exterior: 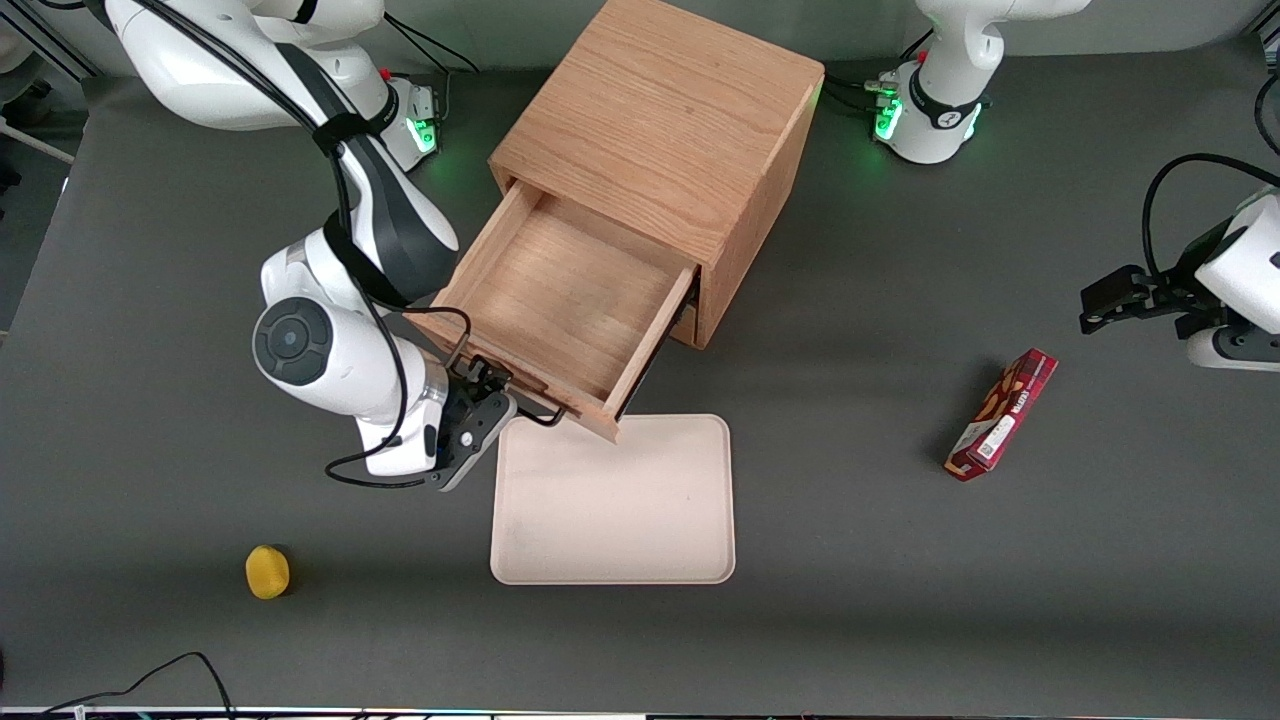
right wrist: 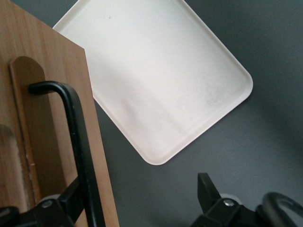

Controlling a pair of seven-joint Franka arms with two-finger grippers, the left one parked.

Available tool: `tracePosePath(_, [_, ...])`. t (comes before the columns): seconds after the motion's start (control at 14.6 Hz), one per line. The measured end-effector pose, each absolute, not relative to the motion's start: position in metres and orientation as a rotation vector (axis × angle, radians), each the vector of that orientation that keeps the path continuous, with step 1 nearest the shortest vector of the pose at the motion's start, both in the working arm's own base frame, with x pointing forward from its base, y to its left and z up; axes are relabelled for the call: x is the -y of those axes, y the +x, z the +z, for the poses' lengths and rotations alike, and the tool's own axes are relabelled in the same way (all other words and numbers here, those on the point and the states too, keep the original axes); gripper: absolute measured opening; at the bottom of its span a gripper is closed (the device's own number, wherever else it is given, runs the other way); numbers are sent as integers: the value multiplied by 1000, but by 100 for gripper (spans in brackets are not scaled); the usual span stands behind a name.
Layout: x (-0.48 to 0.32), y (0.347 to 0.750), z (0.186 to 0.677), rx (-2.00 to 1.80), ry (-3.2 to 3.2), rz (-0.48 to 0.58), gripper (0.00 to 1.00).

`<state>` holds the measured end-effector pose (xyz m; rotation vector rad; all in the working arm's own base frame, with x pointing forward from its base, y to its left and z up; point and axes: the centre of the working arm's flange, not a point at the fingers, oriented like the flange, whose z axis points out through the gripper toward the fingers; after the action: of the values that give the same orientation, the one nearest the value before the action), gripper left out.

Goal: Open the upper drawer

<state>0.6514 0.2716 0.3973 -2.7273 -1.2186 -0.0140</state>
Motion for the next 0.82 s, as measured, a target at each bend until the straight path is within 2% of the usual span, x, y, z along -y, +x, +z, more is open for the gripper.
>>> tracePosePath(0.82, [-250,670,390,1212,-2748,18,100])
